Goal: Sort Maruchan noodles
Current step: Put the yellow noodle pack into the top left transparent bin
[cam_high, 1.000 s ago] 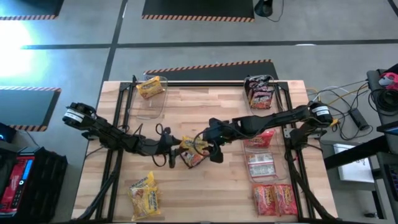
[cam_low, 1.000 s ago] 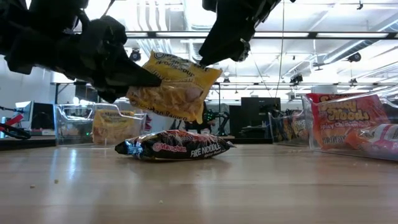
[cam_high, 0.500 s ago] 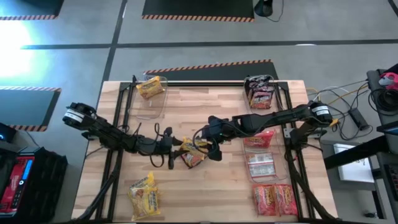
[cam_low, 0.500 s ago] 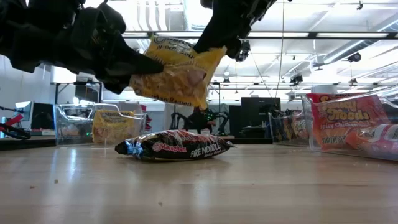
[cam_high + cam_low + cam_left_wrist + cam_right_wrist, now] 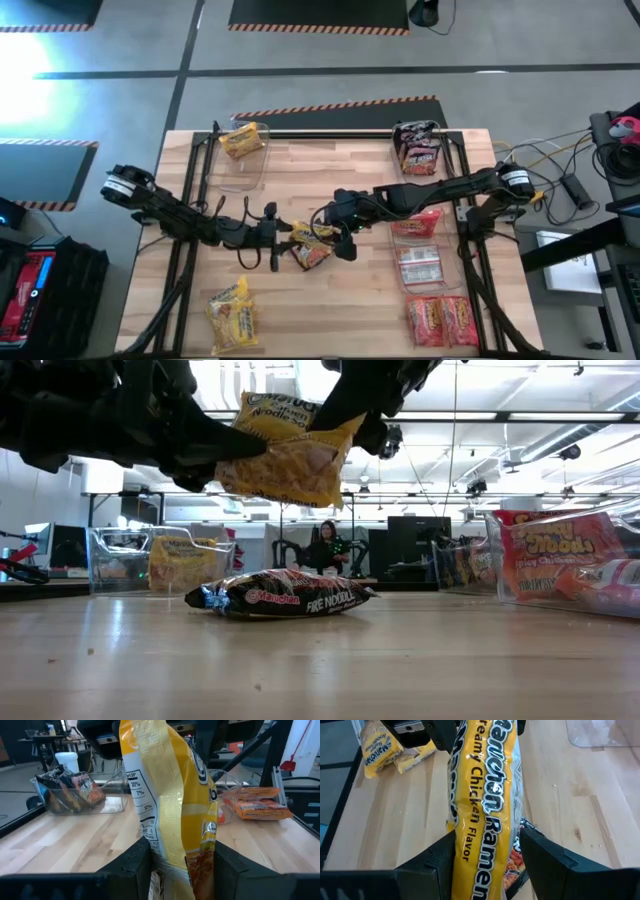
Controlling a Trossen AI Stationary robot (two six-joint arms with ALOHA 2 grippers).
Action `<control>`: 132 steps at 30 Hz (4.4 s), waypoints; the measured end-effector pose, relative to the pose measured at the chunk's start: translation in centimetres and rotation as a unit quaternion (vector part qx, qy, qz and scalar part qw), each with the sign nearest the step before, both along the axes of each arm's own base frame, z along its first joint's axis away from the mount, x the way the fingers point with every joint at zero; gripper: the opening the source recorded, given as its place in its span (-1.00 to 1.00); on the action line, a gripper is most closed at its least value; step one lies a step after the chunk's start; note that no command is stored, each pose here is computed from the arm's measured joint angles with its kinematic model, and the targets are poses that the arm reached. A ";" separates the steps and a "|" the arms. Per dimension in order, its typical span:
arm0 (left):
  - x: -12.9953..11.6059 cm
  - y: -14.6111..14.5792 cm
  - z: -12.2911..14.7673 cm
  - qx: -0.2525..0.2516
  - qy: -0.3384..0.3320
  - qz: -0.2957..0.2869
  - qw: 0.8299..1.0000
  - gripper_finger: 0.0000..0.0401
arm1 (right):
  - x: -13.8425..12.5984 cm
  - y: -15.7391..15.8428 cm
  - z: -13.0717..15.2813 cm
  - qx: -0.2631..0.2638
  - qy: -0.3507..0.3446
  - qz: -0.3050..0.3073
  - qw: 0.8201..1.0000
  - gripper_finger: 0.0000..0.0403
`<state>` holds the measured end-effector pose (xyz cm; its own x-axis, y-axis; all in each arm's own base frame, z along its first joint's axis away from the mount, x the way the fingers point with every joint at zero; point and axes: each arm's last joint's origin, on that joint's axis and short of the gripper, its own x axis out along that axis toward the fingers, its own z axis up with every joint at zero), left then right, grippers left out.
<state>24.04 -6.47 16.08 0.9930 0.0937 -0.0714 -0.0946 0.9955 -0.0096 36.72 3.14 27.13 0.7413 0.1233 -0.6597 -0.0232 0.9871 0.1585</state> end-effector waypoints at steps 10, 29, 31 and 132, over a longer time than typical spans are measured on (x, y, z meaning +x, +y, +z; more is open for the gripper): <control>0.0 0.0 0.0 -0.001 -0.001 0.002 1.000 -0.37 | 0.0 0.0 0.0 0.002 -0.001 0.002 1.000 -0.35; 0.0 0.2 0.1 -0.012 -0.006 0.037 0.999 0.14 | -0.1 0.0 -0.2 -0.004 0.007 0.016 1.000 -0.47; 0.0 0.3 0.1 0.012 -0.003 0.048 0.999 0.17 | -0.2 -0.1 -0.4 -0.012 0.017 0.016 1.000 -0.47; -5.5 19.3 10.0 0.026 0.302 0.358 0.883 -0.47 | -3.2 -0.5 2.0 -0.210 0.257 -0.008 0.943 -0.06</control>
